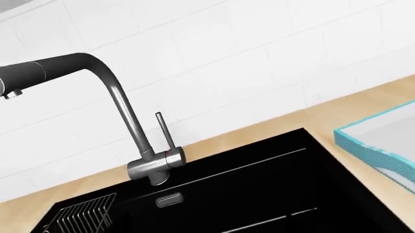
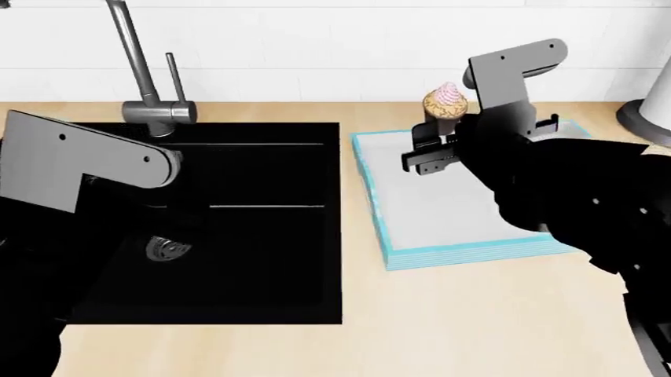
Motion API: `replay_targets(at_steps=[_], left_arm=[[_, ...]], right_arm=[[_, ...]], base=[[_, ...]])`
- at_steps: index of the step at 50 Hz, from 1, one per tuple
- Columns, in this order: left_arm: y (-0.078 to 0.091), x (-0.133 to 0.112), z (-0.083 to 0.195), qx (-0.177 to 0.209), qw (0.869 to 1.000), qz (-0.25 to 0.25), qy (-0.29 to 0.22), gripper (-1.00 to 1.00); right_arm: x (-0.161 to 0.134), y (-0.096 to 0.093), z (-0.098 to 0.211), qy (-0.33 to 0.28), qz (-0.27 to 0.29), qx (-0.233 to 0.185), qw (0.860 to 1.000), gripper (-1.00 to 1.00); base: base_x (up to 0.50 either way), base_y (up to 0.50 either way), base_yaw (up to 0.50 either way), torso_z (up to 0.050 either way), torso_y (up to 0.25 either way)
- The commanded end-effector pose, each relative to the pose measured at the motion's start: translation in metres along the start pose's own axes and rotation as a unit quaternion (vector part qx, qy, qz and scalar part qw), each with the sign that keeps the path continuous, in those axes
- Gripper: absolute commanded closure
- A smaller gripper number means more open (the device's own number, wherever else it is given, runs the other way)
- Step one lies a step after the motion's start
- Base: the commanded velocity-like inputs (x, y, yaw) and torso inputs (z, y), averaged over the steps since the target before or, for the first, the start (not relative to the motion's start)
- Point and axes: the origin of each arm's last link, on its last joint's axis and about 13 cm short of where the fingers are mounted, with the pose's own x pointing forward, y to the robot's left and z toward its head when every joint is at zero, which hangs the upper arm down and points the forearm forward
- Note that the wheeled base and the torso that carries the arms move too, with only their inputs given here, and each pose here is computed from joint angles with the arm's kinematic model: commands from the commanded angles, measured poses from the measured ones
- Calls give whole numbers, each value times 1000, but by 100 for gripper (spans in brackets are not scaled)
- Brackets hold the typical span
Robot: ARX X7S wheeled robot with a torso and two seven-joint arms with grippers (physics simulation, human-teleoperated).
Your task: Move the fresh-baked cupcake off the tray onto the counter, and place the bowl used for mixing into the sink.
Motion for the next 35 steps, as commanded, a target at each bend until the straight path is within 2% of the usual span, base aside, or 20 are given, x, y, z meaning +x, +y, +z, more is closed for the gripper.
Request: replay_targets(at_steps=[1,35], left_arm=[[0,0,-1,0,1000,1,-1,-100],[3,1,-3,-1,1000,6,1,-100]], right_arm=[[-1,2,3,-11,11,-18,1000,100],[6,5,-4,-7,17,-28,999,100]], base=[[0,500,0,0,0],[0,500,0,0,0]])
